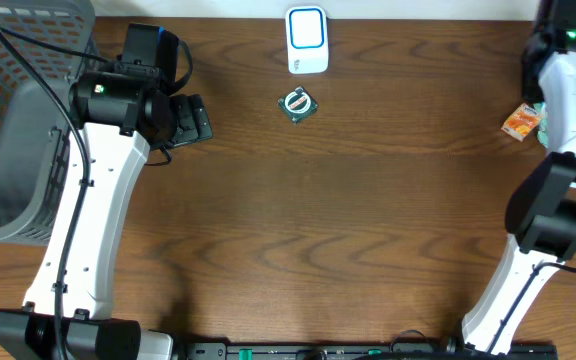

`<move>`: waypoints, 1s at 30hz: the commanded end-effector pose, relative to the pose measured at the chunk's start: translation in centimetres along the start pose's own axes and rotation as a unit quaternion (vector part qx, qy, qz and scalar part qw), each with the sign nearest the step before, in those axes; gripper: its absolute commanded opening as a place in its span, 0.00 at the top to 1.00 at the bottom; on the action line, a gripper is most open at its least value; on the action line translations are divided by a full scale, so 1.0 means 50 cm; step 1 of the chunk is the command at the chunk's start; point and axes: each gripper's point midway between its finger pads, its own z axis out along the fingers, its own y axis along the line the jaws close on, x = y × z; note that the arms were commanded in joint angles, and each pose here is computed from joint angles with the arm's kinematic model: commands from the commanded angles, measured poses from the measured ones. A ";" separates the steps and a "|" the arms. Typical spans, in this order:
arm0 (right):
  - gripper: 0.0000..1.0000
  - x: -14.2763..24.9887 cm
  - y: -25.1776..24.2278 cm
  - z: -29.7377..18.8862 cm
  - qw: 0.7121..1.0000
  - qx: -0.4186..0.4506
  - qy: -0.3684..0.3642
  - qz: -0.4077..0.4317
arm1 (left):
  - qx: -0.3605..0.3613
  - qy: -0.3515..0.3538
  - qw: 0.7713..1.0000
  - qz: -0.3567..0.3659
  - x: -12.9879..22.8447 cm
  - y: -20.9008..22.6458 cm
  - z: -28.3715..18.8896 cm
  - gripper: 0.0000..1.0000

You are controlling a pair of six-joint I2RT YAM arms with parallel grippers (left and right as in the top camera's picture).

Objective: Scan the item barcode

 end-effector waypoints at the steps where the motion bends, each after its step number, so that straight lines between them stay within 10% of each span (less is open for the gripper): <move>1: 0.01 0.013 0.017 0.009 0.999 -0.027 0.011 0.028 | -0.004 -0.008 1.000 0.003 -0.006 0.006 -0.009 0.02; 11: 0.01 -0.003 0.230 -0.078 0.947 -0.322 -0.013 0.013 | -0.004 -0.008 1.000 0.003 -0.006 0.006 -0.009 0.02; 21: 0.01 0.005 0.422 -0.416 0.679 -0.734 -0.026 -0.011 | -0.004 -0.008 1.000 0.003 -0.006 0.006 -0.009 0.02; 30: 0.01 0.069 0.587 -0.510 0.711 -0.692 -0.027 -0.126 | -0.004 -0.008 1.000 0.003 -0.006 0.006 -0.009 0.02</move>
